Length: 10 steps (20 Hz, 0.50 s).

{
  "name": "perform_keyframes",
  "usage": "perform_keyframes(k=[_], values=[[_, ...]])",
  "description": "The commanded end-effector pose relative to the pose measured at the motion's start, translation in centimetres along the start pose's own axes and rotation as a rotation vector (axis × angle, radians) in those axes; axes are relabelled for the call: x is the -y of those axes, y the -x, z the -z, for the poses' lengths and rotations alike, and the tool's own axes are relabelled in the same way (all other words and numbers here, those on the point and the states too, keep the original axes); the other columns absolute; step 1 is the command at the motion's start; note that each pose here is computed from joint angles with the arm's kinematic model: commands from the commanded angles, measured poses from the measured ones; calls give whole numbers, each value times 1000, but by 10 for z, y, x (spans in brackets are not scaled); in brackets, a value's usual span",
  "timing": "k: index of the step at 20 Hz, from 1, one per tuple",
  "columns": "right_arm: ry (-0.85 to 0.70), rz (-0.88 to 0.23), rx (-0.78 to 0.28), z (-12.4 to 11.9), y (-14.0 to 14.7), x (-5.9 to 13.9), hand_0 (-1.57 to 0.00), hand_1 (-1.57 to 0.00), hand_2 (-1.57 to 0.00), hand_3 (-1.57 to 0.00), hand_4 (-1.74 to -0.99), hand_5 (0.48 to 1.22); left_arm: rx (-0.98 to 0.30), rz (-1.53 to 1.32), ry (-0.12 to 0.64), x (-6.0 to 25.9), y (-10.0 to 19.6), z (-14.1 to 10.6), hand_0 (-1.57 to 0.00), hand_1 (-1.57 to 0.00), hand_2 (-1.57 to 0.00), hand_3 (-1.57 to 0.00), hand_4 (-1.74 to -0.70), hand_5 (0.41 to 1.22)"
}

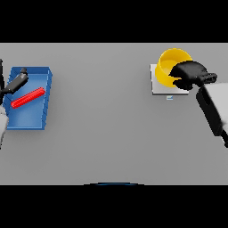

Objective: Pick up the red beaker and tilt it to pour out 1 green nut into yellow bowl. Pick up the yellow bowl and place it on the metallic measuring scale.

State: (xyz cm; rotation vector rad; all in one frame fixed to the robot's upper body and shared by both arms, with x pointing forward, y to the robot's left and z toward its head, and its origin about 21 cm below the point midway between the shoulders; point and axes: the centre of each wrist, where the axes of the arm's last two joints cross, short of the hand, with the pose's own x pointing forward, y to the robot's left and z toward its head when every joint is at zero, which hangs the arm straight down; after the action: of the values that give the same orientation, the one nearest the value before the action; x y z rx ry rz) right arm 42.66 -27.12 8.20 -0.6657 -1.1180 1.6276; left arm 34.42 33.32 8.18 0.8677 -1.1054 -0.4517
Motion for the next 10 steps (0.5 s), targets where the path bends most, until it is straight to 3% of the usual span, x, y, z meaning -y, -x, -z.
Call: perform_keyframes(k=[1, 4, 5, 7, 8, 10], values=[[4, 7, 11, 0, 2, 2, -1571, -1571, -1345, -1403, -1741, 1221, 1, 3, -3, -2, -1, 1, 1, 1, 1, 1, -726, 673], [-3, 15, 8, 4, -1, -2, -1464, -1571, -1335, -1451, -1741, 1221, -5, 13, -2, 0, -1, 3, 1, 1, 1, 1, -722, 668], [-7, 15, 5, 3, 1, -2, -1448, -1501, -1382, -1390, -1734, 1221, 6, 15, -15, -6, -4, 3, 1, 1, 1, 1, -724, 667], [-4, 37, 3, 6, -3, -6, -1492, -1484, -1450, -1097, -1737, 1221, -7, 12, -13, -3, -4, 3, 1, 1, 1, 1, -724, 671], [-8, 35, 17, 4, -2, -5, -1439, -1337, -1286, -990, -1688, 1221, -5, 12, -9, 0, -4, 2, 1, 1, 1, 1, -722, 671], [-18, 21, -5, 3, -3, 0, -990, -882, -921, -796, -1629, 1080, -9, 7, -7, -2, -5, 2, 1, 1, 1, 1, -719, 668]])
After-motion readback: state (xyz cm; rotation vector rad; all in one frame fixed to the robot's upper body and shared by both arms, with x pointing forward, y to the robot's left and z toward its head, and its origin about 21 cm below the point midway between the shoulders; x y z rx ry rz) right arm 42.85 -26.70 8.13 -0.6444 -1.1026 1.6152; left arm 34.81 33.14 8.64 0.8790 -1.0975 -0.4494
